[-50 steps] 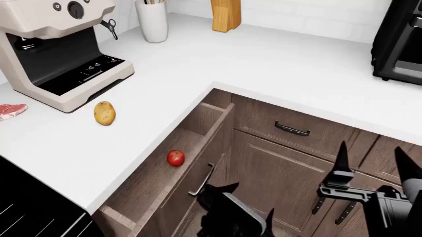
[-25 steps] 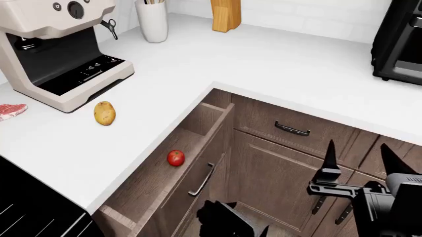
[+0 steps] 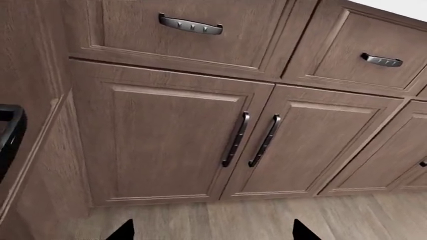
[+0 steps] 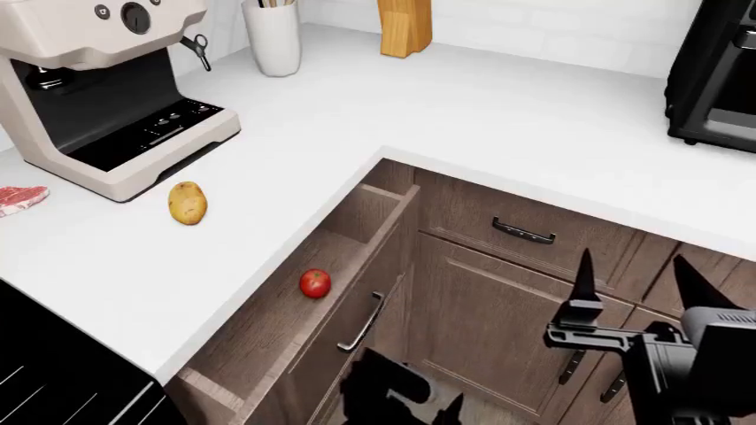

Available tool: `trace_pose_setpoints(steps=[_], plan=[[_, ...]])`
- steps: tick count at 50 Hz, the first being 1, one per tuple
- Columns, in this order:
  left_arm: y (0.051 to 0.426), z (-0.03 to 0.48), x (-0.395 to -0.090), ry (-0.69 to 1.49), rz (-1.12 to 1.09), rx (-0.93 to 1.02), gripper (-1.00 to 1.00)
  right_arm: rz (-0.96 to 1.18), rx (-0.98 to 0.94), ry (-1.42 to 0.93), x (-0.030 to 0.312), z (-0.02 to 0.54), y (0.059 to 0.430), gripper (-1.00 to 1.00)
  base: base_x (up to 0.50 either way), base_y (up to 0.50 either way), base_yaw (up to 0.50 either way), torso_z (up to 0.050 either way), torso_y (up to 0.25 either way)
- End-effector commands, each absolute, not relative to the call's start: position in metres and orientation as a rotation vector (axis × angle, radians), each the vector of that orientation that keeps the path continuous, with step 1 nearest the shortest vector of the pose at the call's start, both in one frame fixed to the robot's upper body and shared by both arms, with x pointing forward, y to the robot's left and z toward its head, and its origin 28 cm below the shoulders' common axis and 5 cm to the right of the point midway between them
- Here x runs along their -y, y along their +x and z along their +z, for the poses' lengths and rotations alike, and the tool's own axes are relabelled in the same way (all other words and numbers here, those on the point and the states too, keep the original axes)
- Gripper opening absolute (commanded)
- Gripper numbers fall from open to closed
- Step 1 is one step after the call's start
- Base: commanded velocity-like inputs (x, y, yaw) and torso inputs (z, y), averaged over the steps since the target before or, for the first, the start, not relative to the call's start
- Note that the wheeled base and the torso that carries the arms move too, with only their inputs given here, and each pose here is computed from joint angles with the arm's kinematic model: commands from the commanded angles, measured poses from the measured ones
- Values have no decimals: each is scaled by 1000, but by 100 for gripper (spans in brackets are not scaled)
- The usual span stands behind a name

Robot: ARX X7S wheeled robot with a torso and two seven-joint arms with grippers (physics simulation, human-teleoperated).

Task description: Close the right drawer.

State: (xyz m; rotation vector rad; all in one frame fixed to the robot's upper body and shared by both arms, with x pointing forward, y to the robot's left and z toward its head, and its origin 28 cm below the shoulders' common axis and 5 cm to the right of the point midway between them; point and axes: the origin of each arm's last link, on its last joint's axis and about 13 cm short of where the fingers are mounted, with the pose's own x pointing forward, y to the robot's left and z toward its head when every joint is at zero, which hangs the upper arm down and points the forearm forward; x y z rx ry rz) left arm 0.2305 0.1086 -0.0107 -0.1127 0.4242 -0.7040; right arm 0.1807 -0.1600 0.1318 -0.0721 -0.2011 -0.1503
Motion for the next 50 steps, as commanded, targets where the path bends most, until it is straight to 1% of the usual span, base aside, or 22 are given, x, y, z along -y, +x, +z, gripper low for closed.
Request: trace_pose_setpoints(steps=[1, 26, 50], plan=[[239, -8, -114, -160, -653, -431, 100, -146, 201, -77, 159, 133, 181, 100, 0, 0, 0, 0, 0], [256, -4, -129, -185, -528, -420, 100, -137, 213, -77, 156, 136, 182, 100, 0, 0, 0, 0, 0], [277, -4, -140, -151, -444, -420, 100, -133, 232, -79, 155, 143, 180, 100, 0, 0, 0, 0, 0]])
